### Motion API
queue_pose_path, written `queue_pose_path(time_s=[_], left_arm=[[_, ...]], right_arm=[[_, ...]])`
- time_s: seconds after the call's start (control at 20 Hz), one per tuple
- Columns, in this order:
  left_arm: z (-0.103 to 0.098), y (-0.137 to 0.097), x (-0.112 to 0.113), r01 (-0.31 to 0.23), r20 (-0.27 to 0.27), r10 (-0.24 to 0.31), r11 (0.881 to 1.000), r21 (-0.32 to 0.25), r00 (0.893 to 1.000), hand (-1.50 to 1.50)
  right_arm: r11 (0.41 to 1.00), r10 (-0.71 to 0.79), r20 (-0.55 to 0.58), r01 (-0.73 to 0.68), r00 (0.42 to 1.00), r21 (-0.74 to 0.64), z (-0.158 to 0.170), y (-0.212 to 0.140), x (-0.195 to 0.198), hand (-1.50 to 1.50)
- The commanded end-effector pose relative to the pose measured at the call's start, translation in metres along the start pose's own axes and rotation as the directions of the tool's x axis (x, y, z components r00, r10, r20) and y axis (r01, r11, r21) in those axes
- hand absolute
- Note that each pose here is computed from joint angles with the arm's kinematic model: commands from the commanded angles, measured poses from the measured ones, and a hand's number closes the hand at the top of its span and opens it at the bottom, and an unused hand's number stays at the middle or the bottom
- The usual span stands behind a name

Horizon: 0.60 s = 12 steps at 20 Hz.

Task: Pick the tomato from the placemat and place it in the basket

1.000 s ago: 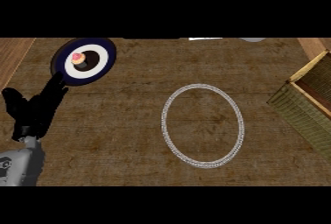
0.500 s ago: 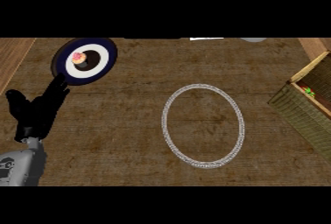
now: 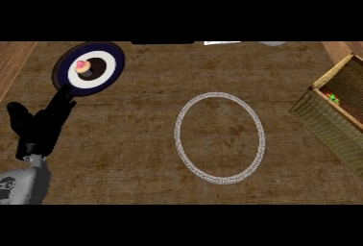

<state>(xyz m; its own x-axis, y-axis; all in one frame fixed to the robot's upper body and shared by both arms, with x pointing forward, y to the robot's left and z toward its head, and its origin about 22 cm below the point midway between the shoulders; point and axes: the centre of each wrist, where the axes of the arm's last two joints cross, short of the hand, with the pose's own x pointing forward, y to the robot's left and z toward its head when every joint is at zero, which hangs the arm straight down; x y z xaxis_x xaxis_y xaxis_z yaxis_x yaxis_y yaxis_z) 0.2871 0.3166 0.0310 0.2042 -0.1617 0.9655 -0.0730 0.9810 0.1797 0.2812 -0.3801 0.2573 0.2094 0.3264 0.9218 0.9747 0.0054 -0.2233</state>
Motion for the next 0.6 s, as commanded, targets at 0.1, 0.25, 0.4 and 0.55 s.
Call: queue_pose_path(time_s=[0.1, 0.25, 0.4, 0.55], left_arm=[[0.002, 0.013, 0.017, 0.016, -0.002, -0.016, 0.999, 0.036, 1.000, 0.00], [0.003, 0.012, 0.001, -0.009, 0.000, 0.009, 0.999, 0.032, 1.000, 0.00], [0.004, 0.019, 0.002, -0.011, -0.004, 0.011, 0.999, 0.047, 1.000, 0.00], [0.014, 0.013, -0.010, -0.002, -0.004, 0.002, 0.999, 0.045, 1.000, 0.00]], right_arm=[[0.997, -0.074, -0.056, 0.074, 0.996, -0.016, 0.002, -0.083, -0.027, -1.50], [0.996, -0.047, -0.061, 0.052, 0.997, 0.078, 0.004, -0.127, -0.033, -1.50], [0.987, -0.008, -0.066, 0.018, 0.998, 0.158, 0.000, -0.156, -0.052, -1.50], [0.982, 0.016, -0.074, -0.002, 0.997, 0.189, 0.005, -0.189, -0.074, -1.50]])
